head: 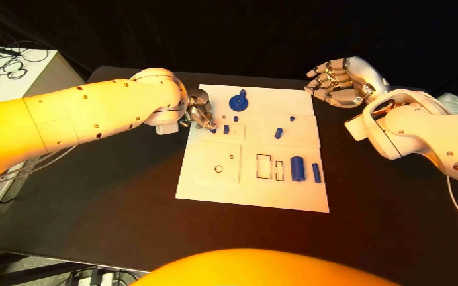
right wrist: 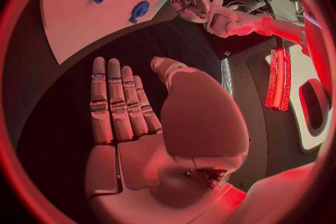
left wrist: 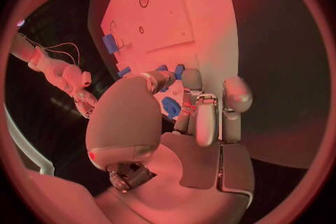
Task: Assemble the parts on the task board
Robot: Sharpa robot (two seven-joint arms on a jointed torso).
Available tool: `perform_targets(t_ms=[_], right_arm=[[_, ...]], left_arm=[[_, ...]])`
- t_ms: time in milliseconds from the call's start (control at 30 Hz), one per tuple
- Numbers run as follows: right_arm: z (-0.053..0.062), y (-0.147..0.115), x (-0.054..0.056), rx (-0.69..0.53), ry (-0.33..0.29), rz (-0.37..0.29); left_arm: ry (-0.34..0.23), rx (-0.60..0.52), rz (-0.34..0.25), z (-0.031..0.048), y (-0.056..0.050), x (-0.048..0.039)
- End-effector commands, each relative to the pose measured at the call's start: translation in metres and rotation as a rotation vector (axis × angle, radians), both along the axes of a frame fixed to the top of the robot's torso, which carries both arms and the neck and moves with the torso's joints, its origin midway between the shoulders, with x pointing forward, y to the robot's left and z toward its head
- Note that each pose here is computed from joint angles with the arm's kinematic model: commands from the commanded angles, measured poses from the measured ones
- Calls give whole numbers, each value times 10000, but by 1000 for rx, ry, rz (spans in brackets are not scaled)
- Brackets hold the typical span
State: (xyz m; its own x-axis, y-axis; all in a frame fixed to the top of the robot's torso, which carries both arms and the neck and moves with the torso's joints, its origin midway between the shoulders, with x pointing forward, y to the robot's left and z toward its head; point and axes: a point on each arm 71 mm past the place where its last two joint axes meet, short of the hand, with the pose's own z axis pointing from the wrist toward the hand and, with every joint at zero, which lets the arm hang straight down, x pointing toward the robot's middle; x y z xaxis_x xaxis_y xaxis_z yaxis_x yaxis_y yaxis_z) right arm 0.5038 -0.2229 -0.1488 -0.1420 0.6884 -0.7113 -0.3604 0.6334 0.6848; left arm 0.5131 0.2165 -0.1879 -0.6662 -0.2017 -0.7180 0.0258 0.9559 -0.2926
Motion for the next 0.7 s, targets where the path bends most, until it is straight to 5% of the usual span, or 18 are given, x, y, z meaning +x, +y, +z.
perform_targets(t_ms=[33, 700], right_arm=[[0, 6, -3, 0, -2, 13], [-12, 7, -5, 0, 4, 15]], left_arm=[[16, 17, -18, -27, -11, -7], [35, 28, -27, -110, -49, -9]])
